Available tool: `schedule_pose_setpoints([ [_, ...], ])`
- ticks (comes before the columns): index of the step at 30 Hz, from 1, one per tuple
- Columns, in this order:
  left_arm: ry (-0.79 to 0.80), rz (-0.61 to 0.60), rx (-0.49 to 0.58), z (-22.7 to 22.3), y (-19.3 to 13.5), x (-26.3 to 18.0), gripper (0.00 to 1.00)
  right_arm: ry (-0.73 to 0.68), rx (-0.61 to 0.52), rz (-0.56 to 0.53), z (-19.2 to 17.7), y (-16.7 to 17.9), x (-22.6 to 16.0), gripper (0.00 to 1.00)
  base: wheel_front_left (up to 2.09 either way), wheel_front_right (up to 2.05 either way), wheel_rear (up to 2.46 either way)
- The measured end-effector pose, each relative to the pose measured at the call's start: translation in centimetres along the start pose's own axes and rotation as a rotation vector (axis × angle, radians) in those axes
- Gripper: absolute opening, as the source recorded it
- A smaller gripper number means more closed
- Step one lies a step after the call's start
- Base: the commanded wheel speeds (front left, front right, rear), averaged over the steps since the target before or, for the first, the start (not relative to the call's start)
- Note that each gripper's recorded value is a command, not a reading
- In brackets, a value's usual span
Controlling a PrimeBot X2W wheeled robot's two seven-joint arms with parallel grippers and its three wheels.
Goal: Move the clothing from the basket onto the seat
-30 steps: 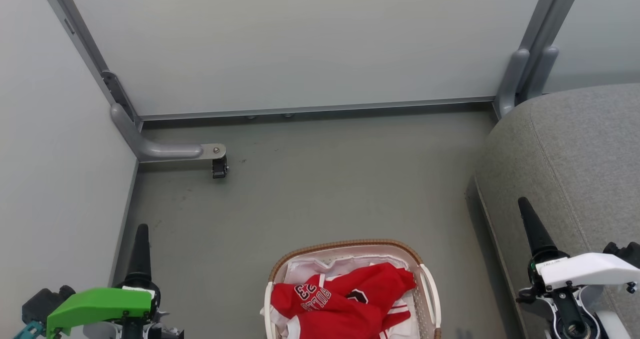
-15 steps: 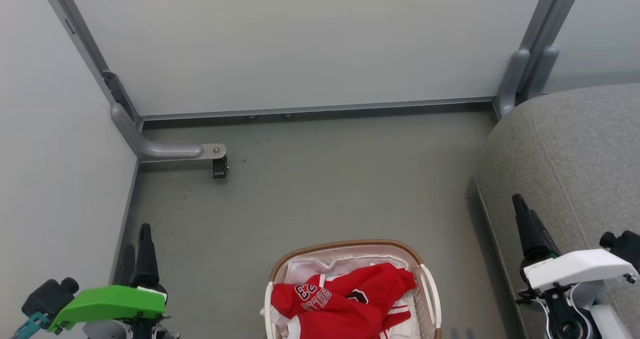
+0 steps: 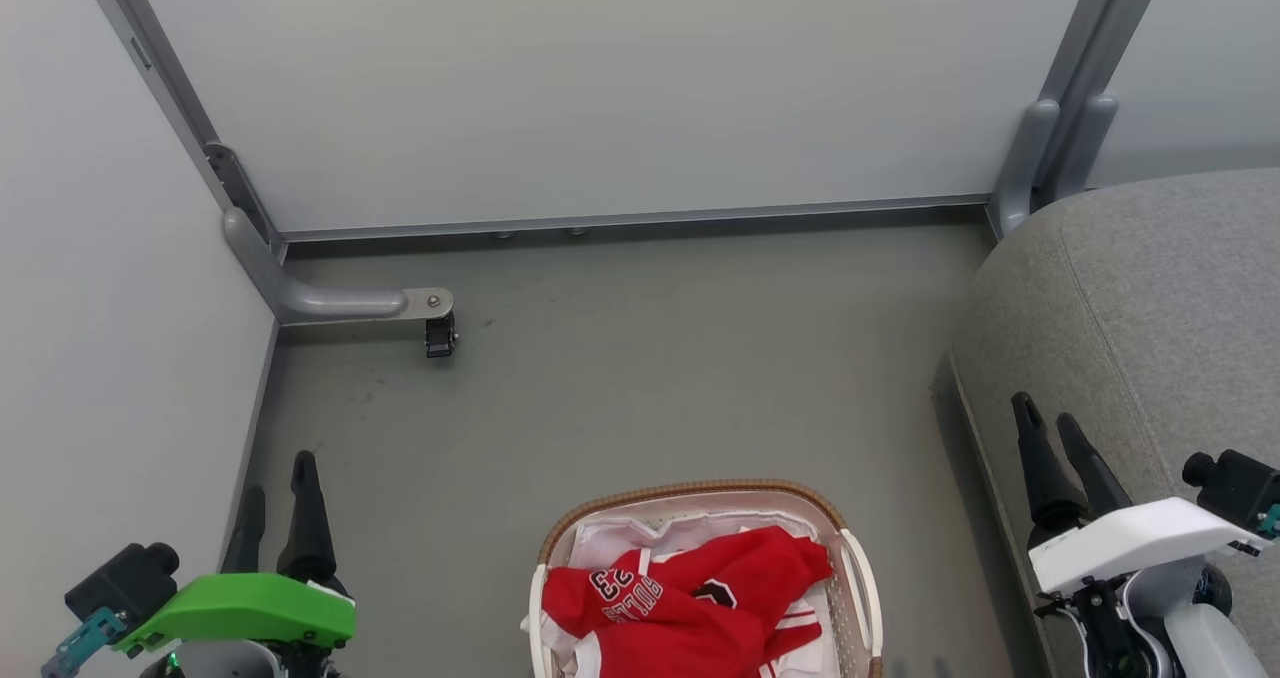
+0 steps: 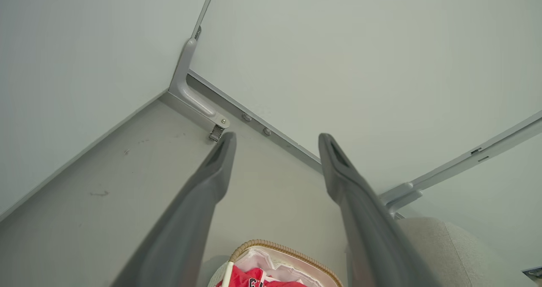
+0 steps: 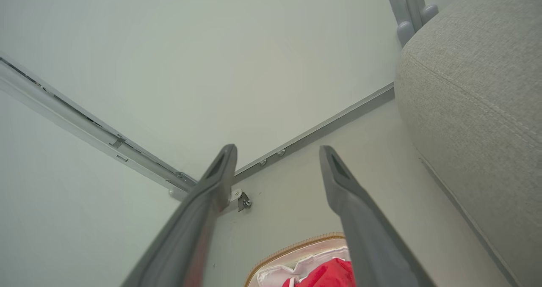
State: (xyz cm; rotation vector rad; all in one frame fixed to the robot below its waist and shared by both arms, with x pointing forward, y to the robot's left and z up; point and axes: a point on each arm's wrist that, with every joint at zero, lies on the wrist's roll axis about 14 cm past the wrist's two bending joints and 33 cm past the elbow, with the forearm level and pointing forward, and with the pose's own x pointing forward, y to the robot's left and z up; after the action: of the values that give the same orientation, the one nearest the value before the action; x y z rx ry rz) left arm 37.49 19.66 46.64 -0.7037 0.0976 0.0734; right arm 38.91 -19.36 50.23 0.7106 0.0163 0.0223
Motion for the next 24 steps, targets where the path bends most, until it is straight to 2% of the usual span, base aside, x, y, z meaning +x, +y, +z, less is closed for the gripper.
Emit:
schedule_pose_setpoints([
  [24,0.022,-0.062,0.317,-1.2,-1.0,0.0,1.00,0.003,-0.302,0.059,-0.4,1.0,0.3,1.00,0.00,0.00,0.00],
])
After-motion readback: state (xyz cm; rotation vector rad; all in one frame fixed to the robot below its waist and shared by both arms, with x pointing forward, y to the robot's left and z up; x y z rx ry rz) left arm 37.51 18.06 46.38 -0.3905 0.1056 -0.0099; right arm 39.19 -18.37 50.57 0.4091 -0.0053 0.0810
